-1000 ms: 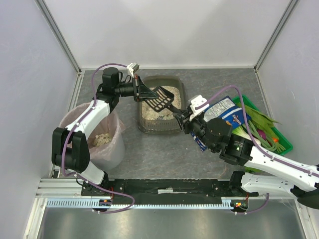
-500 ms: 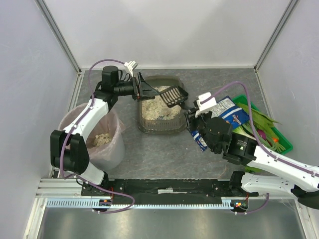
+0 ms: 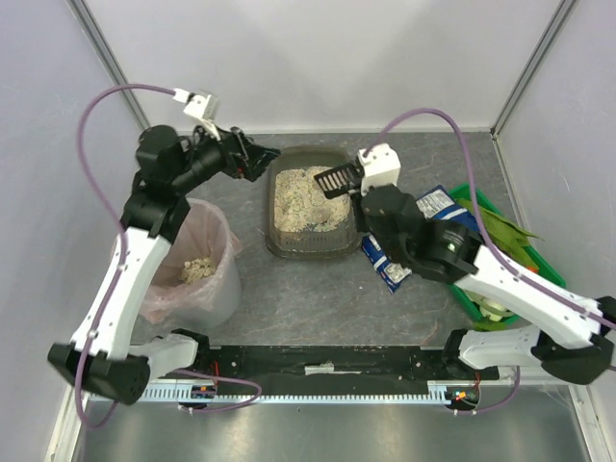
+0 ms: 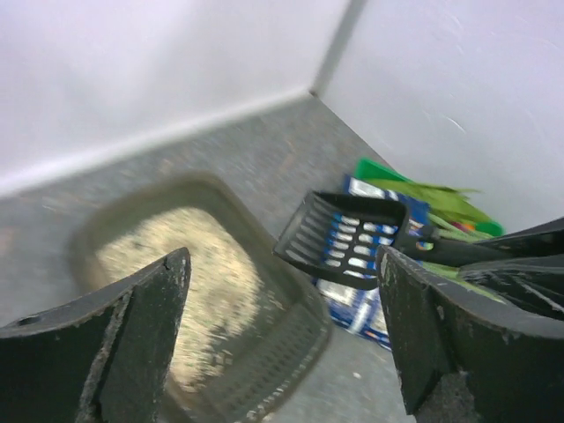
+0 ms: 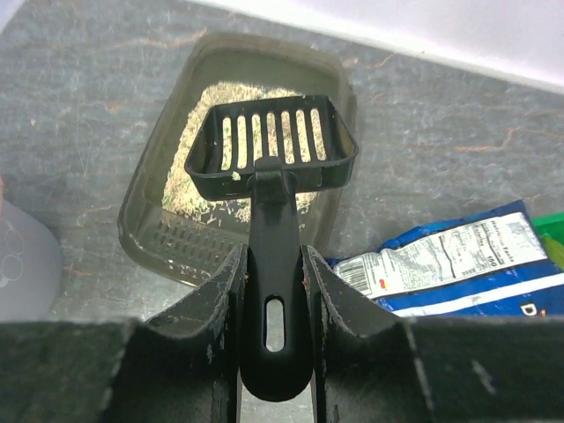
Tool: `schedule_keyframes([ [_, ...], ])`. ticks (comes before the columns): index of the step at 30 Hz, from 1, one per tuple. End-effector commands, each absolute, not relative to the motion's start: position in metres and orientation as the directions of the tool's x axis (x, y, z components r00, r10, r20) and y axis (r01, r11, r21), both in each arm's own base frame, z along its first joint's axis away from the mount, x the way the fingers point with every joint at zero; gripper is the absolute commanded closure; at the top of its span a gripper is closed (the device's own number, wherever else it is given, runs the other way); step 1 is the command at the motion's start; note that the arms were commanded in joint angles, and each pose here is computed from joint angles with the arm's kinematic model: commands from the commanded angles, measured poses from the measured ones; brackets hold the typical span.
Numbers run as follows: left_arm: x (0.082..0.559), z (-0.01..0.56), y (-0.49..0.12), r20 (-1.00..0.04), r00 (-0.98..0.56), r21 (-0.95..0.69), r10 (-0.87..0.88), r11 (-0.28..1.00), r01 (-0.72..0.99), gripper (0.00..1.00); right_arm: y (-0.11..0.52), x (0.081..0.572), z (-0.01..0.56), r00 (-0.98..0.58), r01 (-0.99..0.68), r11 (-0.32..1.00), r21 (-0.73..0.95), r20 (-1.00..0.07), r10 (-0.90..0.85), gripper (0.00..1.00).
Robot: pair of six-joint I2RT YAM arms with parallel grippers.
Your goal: Clean the litter box
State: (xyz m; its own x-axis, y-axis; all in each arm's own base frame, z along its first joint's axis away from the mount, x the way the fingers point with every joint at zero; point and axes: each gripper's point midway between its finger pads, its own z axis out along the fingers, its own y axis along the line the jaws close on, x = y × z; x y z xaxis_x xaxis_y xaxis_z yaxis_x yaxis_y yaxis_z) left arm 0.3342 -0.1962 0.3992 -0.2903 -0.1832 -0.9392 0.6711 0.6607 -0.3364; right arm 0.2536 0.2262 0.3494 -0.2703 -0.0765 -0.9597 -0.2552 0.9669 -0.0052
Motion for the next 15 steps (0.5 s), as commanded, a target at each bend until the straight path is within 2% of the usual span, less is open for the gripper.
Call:
schedule_keyframes([
  [1,0.342,0.400,-0.141,-0.990,-0.103,-0.131,-0.092,0.870,0.476,0.04,0.242,0.274,0.331,-0.398,-0.318,0.947,0.040,-0.913,-0.095,1.00],
  [5,0.342,0.378,-0.132,-0.983,-0.149,-0.164,-0.110,0.890,0.426,0.01,0.272,0.307,0.300,-0.498,-0.381,0.923,0.058,-0.853,-0.152,1.00],
  [7,0.341,0.375,-0.135,-0.979,-0.160,-0.185,-0.126,0.882,0.434,0.01,0.282,0.316,0.306,-0.504,-0.386,0.921,0.053,-0.848,-0.163,1.00],
  [11,0.339,0.375,-0.137,-0.979,-0.146,-0.191,-0.139,0.873,0.448,0.01,0.299,0.336,0.283,-0.564,-0.369,0.929,0.025,-0.800,-0.202,1.00],
  [15,0.344,0.372,-0.123,-0.984,-0.134,-0.163,-0.120,0.910,0.382,0.01,0.301,0.340,0.272,-0.614,-0.343,0.939,0.011,-0.760,-0.215,1.00],
])
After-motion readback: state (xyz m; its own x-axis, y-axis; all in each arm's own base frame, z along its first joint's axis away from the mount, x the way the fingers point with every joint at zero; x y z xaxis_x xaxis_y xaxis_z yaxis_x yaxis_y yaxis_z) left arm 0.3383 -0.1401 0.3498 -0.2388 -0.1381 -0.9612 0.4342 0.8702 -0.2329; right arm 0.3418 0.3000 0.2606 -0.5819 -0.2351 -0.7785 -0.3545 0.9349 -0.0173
